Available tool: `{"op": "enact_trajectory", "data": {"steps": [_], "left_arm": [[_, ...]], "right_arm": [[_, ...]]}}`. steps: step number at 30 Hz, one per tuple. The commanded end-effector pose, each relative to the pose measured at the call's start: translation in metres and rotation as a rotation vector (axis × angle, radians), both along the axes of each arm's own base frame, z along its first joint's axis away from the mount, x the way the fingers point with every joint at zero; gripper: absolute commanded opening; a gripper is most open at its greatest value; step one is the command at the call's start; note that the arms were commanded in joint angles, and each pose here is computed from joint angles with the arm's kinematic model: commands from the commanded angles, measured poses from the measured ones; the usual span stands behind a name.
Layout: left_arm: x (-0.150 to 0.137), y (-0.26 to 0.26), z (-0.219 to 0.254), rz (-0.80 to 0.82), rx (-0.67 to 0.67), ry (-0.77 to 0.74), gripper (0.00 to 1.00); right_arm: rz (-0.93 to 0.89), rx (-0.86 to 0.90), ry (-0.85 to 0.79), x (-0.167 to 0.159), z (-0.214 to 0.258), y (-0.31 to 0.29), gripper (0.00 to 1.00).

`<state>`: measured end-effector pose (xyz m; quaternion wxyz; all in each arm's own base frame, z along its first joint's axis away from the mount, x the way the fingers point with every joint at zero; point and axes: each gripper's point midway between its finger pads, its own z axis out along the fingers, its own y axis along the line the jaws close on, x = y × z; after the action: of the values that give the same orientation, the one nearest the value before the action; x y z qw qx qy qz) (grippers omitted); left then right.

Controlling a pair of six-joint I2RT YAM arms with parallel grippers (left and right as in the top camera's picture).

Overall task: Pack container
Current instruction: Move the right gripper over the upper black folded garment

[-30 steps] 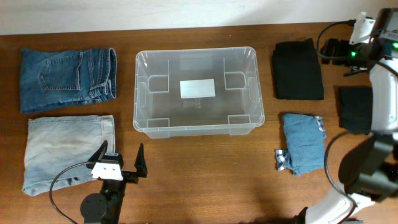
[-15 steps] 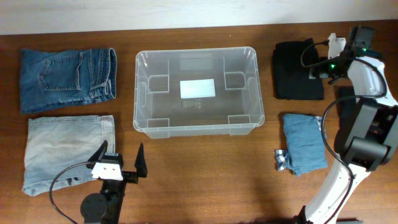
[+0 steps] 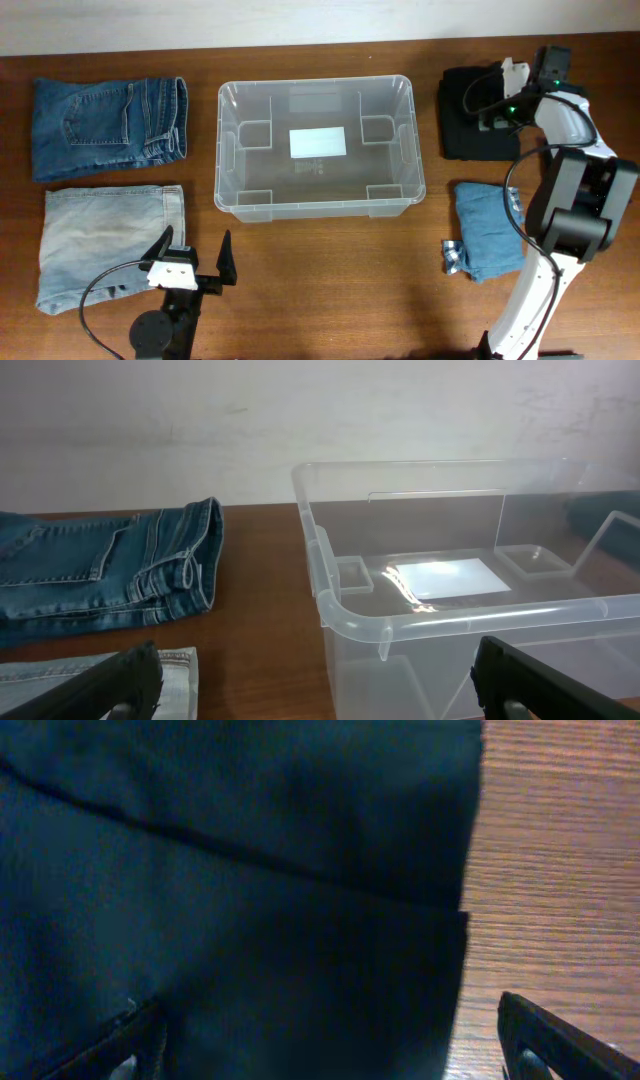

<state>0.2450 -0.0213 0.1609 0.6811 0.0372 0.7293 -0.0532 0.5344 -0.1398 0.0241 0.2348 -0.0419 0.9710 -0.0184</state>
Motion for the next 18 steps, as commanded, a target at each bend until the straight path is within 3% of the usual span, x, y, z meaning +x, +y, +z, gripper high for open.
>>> {"op": "enact_trajectory", "data": {"steps": [1,9,11,15,18], "left_arm": [[0.000,0.002,-0.001,0.009,0.015,-0.002,0.99],[0.000,0.002,-0.001,0.008,0.015,-0.003,0.99],[0.000,0.002,-0.001,0.008,0.015,-0.002,0.99],[0.000,0.002,-0.001,0.008,0.015,-0.002,0.99],[0.000,0.002,-0.001,0.008,0.015,-0.002,0.99]], "right_arm": [[0.006,-0.026,0.014,0.003,-0.008,-0.004,0.98],[0.008,-0.016,0.044,-0.002,-0.020,-0.001,1.00],[0.003,-0.013,0.045,-0.002,-0.020,-0.001,0.90],[0.003,-0.004,0.058,-0.005,-0.021,0.000,0.58],[0.002,-0.001,0.069,-0.007,-0.023,0.001,0.47]]}}
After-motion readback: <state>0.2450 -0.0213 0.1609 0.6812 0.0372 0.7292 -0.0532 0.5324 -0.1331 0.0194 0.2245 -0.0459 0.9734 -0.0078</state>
